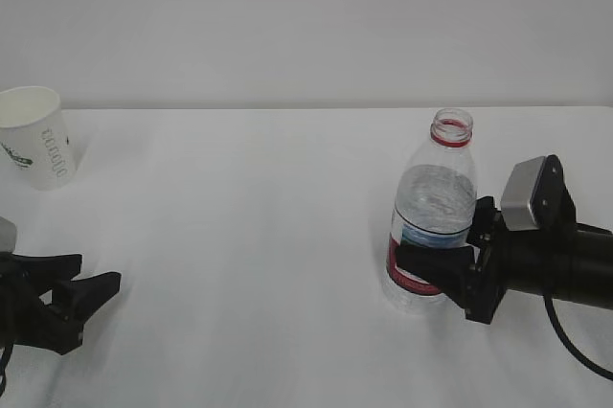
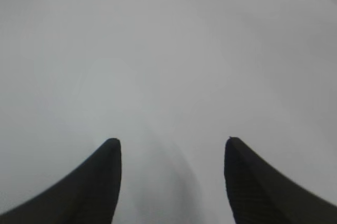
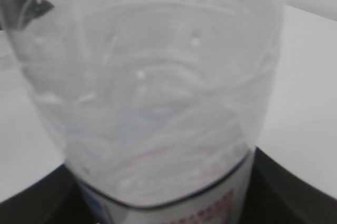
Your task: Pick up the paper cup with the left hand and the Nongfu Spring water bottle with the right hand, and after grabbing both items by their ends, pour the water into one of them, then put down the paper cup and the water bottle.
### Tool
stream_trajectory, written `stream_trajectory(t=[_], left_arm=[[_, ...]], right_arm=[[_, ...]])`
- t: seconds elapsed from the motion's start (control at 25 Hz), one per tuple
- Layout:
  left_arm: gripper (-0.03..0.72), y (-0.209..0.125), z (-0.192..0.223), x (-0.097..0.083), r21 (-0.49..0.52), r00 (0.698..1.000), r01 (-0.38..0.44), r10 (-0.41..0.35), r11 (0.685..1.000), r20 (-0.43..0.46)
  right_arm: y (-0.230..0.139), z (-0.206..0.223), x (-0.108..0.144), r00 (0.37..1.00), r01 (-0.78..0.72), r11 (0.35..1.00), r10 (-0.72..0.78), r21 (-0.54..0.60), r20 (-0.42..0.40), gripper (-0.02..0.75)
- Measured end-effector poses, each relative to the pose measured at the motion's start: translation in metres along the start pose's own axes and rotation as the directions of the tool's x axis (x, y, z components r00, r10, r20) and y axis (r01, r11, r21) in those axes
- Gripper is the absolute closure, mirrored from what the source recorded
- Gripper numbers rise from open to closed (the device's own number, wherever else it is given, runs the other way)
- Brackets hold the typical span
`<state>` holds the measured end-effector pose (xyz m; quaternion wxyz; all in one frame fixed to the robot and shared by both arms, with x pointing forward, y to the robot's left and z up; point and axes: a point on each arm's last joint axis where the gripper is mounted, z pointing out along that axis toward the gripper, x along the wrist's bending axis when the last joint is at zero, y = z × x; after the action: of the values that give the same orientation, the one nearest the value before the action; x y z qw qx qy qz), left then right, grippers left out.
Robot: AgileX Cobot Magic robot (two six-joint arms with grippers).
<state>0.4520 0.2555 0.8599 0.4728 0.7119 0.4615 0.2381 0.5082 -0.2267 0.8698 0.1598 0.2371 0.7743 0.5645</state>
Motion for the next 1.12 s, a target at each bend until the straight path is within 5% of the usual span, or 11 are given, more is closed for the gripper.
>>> stream_trajectory(t=[0.44, 1.12], left_arm=[[0.237, 0.000, 0.000, 0.000, 0.000, 1.000, 0.000, 0.000, 1.000, 0.000], [0.237, 0.000, 0.000, 0.000, 0.000, 1.000, 0.000, 0.000, 1.000, 0.000]], right_arm=[[0.000, 0.000, -0.002, 1.000, -0.012, 1.000, 0.012, -0.002, 0.017, 0.234], [0.001, -0.001, -0.018, 0.975, -0.103, 0.994, 0.108, -0.035, 0.196, 0.234]])
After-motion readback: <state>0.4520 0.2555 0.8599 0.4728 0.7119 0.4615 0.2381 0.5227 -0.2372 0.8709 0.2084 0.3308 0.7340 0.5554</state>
